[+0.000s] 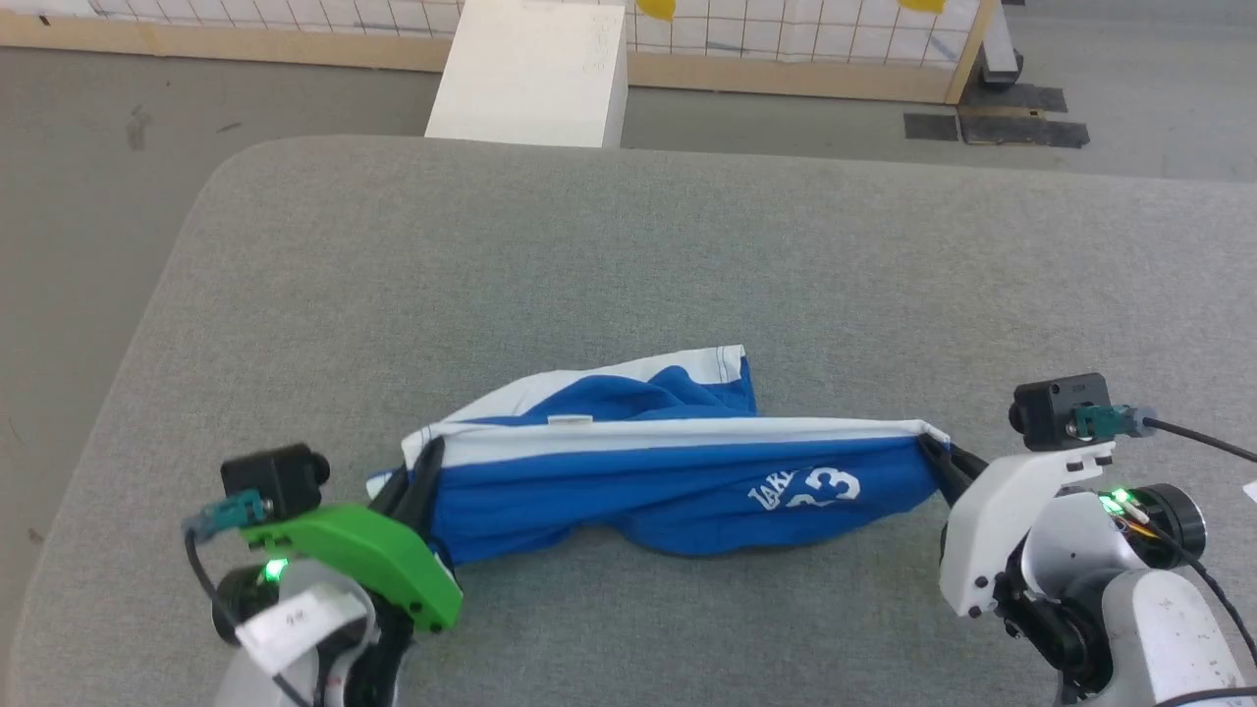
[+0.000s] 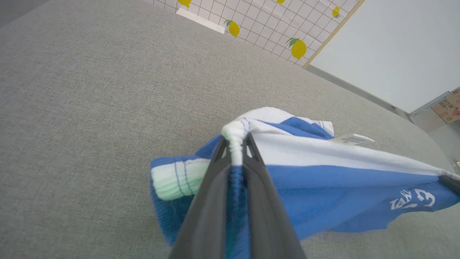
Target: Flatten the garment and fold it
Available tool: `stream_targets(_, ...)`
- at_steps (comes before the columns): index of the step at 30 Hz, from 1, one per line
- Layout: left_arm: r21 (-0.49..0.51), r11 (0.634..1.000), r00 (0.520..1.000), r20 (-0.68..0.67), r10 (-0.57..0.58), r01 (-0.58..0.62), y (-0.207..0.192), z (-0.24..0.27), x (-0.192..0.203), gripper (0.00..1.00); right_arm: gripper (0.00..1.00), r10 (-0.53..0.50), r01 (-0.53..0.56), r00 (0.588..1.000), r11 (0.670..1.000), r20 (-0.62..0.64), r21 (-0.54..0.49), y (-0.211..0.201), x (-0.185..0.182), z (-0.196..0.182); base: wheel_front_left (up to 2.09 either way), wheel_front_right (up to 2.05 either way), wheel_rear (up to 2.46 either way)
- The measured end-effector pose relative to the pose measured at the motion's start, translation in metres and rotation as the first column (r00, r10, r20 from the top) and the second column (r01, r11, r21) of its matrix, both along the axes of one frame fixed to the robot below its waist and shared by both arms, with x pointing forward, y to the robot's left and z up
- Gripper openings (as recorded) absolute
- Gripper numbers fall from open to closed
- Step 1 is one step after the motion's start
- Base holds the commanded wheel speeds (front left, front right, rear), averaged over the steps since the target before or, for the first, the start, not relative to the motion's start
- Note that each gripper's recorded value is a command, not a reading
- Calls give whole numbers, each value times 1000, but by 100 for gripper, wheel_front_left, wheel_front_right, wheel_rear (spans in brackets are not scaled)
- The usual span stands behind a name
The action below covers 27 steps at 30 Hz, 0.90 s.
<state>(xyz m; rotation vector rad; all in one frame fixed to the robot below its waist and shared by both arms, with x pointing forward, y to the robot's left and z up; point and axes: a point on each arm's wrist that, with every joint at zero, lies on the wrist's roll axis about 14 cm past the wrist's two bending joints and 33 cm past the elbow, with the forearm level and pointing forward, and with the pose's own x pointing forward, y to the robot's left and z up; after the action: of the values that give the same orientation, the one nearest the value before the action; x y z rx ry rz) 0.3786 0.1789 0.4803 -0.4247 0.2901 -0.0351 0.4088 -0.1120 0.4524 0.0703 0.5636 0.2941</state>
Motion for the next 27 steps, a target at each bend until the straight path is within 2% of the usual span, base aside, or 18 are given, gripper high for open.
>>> stream_targets(6, 39, 999, 998, -59, -9, 11, 11, -14, 25, 0, 0, 28, -28, 1000, 1000, -9, 0, 9, 6, -2, 0, 0, 0)
stream_targets(9, 49, 998, 990, -136, -24, 31, 10, -32, 35, 0, 0, 48, -48, 999, 999, -16, -1, 15, 11, -5, 0, 0, 0)
stream_targets(10, 48, 998, 986, -167, -27, 36, 10, -40, 35, 4, 0, 53, -53, 998, 999, -18, -1, 17, 11, -6, 0, 0, 0)
stream_targets(12, 48, 998, 974, -226, -29, 41, 11, -56, 36, 55, 0, 62, -62, 998, 998, -25, -1, 20, 13, -9, 0, 0, 0)
stream_targets(13, 48, 998, 969, -246, -29, 42, 11, -62, 37, 100, 0, 65, -65, 998, 998, -26, -1, 21, 14, -10, 0, 0, 0)
stream_targets(18, 51, 998, 961, -277, -26, 41, 10, -75, 43, 100, 0, 66, -67, 997, 998, -44, -9, 19, 16, -17, 0, 0, 0)
stream_targets(27, 142, 989, 985, -172, -26, 50, 22, -47, 49, 100, 0, 81, -82, 995, 997, -50, -6, 24, 18, -19, 0, 0, 0)
